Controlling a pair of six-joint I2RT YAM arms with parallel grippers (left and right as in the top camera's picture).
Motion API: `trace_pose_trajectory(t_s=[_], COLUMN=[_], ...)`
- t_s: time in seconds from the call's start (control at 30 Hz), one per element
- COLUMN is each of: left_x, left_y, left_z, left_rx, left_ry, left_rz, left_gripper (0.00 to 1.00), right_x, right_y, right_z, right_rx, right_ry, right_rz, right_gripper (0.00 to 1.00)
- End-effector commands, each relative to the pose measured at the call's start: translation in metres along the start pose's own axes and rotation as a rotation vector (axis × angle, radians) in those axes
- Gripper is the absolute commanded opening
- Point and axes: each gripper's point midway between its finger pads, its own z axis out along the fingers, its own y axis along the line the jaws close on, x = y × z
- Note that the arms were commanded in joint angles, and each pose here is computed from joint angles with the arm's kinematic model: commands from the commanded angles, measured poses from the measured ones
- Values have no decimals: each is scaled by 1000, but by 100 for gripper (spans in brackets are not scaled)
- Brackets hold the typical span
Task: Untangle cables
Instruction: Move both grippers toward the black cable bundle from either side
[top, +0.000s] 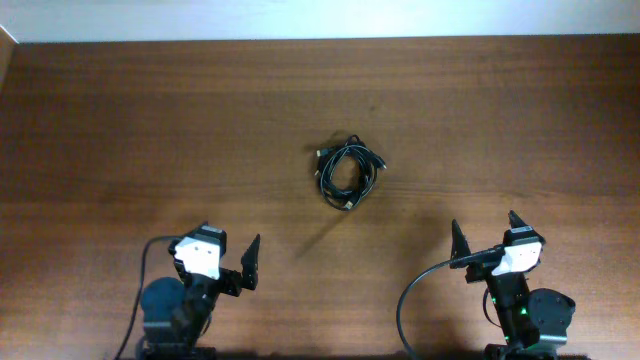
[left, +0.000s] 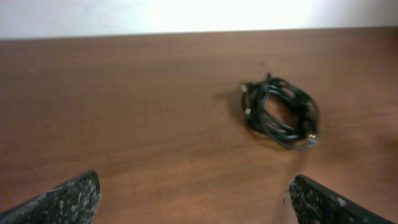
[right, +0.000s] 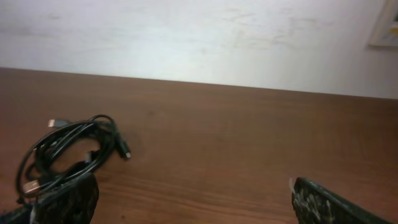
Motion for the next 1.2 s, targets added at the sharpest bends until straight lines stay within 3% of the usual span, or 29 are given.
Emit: trace_pose_trajectory(t_s=[0.0, 0.17, 0.27, 0.4, 0.63, 0.73, 0.83, 1.03, 1.17], left_x=[-54, -78, -106, -114, -90, -97, -111, -118, -148], left_y=[-17, -38, -73, -75, -70, -77, -87, -101, -119], left_z=[-16, -27, -41, -46, -39, -43, -51, -55, -60], left_rx=[78, 196, 411, 412, 390, 416, 446, 474, 524], left_ry=[-5, 164, 96, 84, 215, 209, 190, 293, 276], left_rz=[-20, -38, 39, 43, -71, -87, -81, -69, -27], left_gripper=[99, 99, 99, 99, 99, 99, 99, 99, 99], right_x=[-1, -13, -18, -32, -47, -59, -73, -95, -97], right_y=[18, 22, 22, 19, 25, 50, 68, 147, 149], right_z=[1, -1, -1, 7, 51, 67, 82, 74, 81], right_rx=[-107, -130, -133, -137, -231, -340, -330, -586, -551], right_ry=[-6, -13, 43, 116, 480, 620, 707, 650, 623], right_rz=[4, -9, -16, -2, 121, 46, -42, -113, -151], right_gripper=[98, 98, 98, 99, 98, 98, 98, 99, 99])
